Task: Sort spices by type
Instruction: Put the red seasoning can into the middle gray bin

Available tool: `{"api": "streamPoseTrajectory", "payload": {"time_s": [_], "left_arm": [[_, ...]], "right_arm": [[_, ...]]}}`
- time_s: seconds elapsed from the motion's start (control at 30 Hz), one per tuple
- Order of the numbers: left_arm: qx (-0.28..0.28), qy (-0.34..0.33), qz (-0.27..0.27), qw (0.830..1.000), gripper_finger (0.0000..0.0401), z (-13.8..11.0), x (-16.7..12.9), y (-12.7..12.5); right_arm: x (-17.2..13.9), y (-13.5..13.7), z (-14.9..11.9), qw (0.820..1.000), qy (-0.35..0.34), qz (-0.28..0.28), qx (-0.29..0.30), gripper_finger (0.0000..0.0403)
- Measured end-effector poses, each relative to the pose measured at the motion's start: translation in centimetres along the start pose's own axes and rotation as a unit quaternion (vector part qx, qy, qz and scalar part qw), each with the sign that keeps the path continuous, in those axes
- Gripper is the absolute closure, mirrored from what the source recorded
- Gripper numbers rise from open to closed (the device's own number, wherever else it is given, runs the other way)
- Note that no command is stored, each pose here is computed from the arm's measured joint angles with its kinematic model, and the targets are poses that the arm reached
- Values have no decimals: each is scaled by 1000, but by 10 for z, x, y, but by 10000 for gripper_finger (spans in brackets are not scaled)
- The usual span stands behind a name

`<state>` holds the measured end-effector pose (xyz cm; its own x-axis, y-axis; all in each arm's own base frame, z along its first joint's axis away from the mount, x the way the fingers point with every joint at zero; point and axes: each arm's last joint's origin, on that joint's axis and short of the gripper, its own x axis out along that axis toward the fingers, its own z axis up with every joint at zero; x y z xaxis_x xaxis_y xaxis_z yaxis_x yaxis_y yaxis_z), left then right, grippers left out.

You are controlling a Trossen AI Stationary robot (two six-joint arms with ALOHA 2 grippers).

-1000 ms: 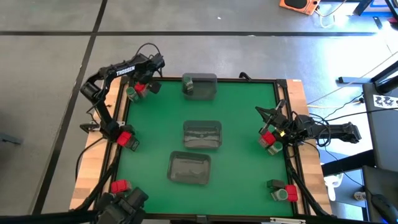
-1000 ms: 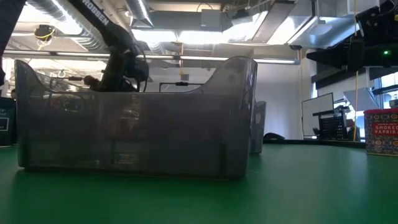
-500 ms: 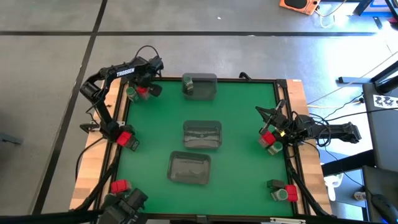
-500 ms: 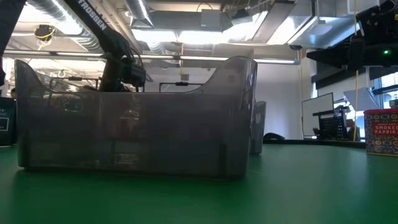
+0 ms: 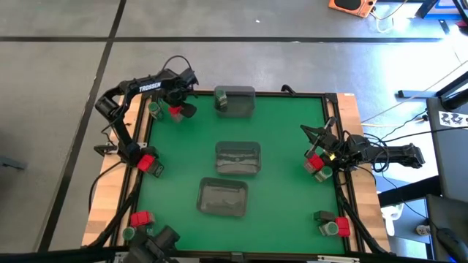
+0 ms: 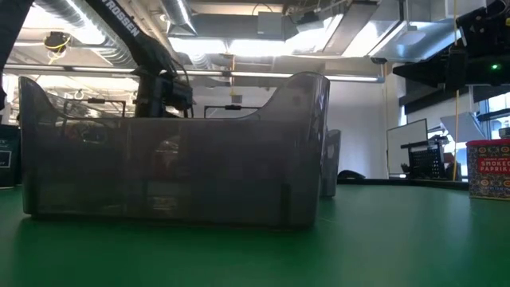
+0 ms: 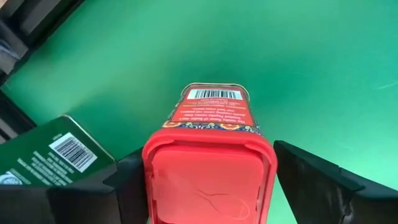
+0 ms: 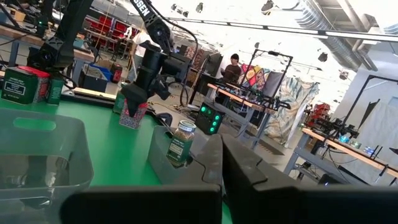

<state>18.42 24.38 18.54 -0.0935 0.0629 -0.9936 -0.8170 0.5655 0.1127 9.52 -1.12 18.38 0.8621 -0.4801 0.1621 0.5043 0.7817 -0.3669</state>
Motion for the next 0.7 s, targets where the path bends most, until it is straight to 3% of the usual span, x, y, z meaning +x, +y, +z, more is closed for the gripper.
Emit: {"api": "streamPoseTrajectory", "payload": {"time_s": [0.2,0.5,0.7], "left_arm": [[15,-4,0,1000,117,0,-1,-9],[24,-23,0,999,195,3,-2,-15],[69,-42,2,997,196,5,-4,-26]], "right_arm": [[0,0,0,1000,0,0,0,397],[0,0,0,1000,0,0,0,397],[0,0,0,1000,0,0,0,397]]}}
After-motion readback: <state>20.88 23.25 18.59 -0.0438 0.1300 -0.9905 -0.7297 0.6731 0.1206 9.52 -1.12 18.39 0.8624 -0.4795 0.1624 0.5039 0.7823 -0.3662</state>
